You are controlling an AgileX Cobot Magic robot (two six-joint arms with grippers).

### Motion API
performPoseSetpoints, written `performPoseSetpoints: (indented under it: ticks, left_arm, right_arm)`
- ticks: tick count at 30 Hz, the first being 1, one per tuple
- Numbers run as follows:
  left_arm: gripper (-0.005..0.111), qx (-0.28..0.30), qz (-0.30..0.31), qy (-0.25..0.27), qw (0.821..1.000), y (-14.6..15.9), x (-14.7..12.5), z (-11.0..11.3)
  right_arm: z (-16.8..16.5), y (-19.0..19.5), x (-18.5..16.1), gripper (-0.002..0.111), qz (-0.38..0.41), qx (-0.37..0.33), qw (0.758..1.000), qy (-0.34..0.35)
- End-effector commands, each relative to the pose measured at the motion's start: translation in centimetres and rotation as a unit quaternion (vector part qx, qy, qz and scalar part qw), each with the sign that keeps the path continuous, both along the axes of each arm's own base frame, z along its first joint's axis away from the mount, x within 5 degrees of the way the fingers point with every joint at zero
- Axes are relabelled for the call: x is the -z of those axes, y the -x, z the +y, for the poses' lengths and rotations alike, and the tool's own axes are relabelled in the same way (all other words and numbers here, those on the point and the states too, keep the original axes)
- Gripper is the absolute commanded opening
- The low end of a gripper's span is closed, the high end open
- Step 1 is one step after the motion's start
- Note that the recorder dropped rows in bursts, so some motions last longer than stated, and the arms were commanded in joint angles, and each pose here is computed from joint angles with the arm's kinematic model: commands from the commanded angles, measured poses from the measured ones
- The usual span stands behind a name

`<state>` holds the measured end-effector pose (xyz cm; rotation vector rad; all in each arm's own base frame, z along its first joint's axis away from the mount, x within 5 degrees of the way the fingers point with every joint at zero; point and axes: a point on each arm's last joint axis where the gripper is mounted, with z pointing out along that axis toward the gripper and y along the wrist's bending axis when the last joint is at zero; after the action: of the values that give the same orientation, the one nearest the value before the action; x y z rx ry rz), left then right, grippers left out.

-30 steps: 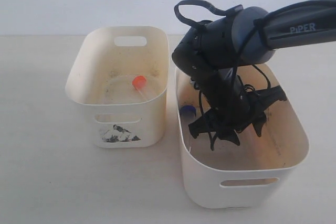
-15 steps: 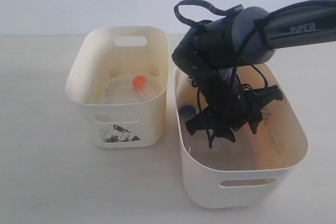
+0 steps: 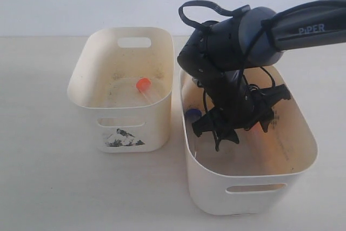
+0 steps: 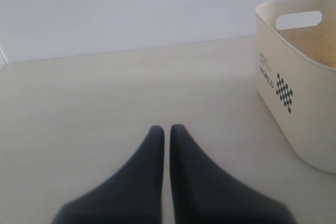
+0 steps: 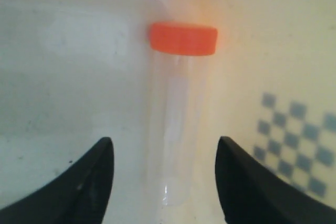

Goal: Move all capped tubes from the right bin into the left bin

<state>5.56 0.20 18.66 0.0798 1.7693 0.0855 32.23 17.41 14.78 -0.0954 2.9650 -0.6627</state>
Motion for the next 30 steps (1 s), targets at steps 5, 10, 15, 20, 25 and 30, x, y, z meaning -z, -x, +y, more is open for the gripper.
performPoseSetpoints:
  ticks: [5,10,15,20,25,30]
  left_arm:
    - [0.004,-0.001,-0.010,0.009,1.000,0.0,-0.3,0.0]
    - [0.004,-0.001,-0.010,0.009,1.000,0.0,-0.3,0.0]
    - [0.004,-0.001,-0.010,0.009,1.000,0.0,-0.3,0.0]
    - [0.004,-0.001,-0.010,0.009,1.000,0.0,-0.3,0.0]
    - [0.004,-0.001,-0.010,0.009,1.000,0.0,-0.3,0.0]
    - [0.004,-0.001,-0.010,0.009,1.000,0.0,-0.3,0.0]
  right_arm:
    - [0.0,-0.1,0.0,0.054,-0.005,-0.002,1.000,0.003]
    - [0.0,-0.1,-0.1,0.054,-0.006,0.002,1.000,0.004]
    - [-0.4,0.4,0.6,0.054,0.004,0.001,1.000,0.009]
    - [-0.5,0.7,1.0,0.054,0.008,-0.001,1.000,0.009]
    - [-0.5,0.5,1.0,0.054,0.001,-0.008,1.000,0.008]
    - [-0.2,0.3,1.3,0.054,-0.007,-0.015,1.000,-0.004]
